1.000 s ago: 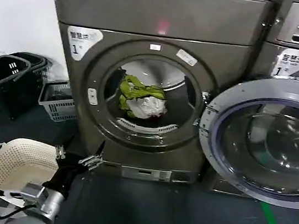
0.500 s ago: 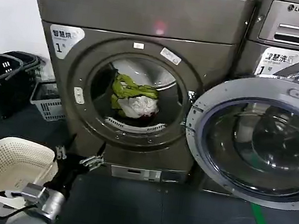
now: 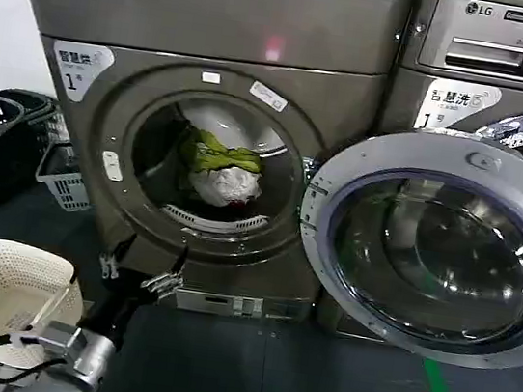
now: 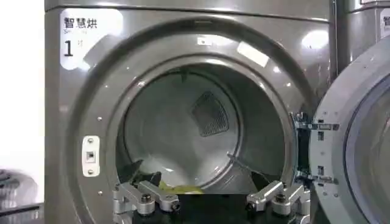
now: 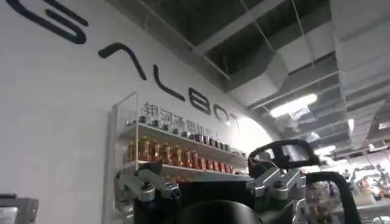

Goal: Grasp the clothes from the dryer.

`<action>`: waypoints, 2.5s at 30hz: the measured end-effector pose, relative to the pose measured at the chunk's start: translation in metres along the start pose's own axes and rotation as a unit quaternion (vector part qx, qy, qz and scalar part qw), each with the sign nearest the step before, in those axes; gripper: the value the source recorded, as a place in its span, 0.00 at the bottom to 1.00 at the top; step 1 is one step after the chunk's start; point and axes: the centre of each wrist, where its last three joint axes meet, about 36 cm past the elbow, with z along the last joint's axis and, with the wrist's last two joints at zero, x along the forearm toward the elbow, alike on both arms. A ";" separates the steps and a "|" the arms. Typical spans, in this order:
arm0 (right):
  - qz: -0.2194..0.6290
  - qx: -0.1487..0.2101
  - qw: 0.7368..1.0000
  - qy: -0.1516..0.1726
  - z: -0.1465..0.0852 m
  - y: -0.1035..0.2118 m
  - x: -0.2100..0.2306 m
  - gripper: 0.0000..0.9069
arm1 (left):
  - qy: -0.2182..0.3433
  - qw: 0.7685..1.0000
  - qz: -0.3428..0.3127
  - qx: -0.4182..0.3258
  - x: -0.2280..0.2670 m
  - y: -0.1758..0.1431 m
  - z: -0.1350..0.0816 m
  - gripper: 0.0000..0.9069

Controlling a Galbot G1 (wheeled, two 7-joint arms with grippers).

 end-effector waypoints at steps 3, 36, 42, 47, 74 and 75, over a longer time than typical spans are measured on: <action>-0.002 0.001 1.000 -0.003 -0.001 0.002 0.000 1.00 | -0.001 1.000 0.002 0.000 0.000 -0.001 0.000 1.00; -0.009 -0.005 1.000 -0.024 -0.004 0.007 -0.003 1.00 | 0.000 1.000 -0.002 -0.004 -0.009 0.005 0.003 1.00; -0.010 -0.006 1.000 -0.022 -0.002 0.009 -0.003 1.00 | 0.001 1.000 -0.005 -0.002 -0.010 0.005 0.004 1.00; -0.010 -0.005 1.000 -0.020 -0.002 0.009 -0.003 1.00 | 0.003 1.000 -0.005 -0.003 -0.010 0.005 0.005 1.00; -0.023 0.003 1.000 -0.019 -0.007 0.014 0.001 1.00 | 0.002 1.000 -0.007 -0.004 -0.007 0.005 0.004 1.00; -0.024 0.004 1.000 -0.019 -0.008 0.014 0.001 1.00 | 0.001 1.000 -0.007 -0.004 -0.008 0.005 0.004 1.00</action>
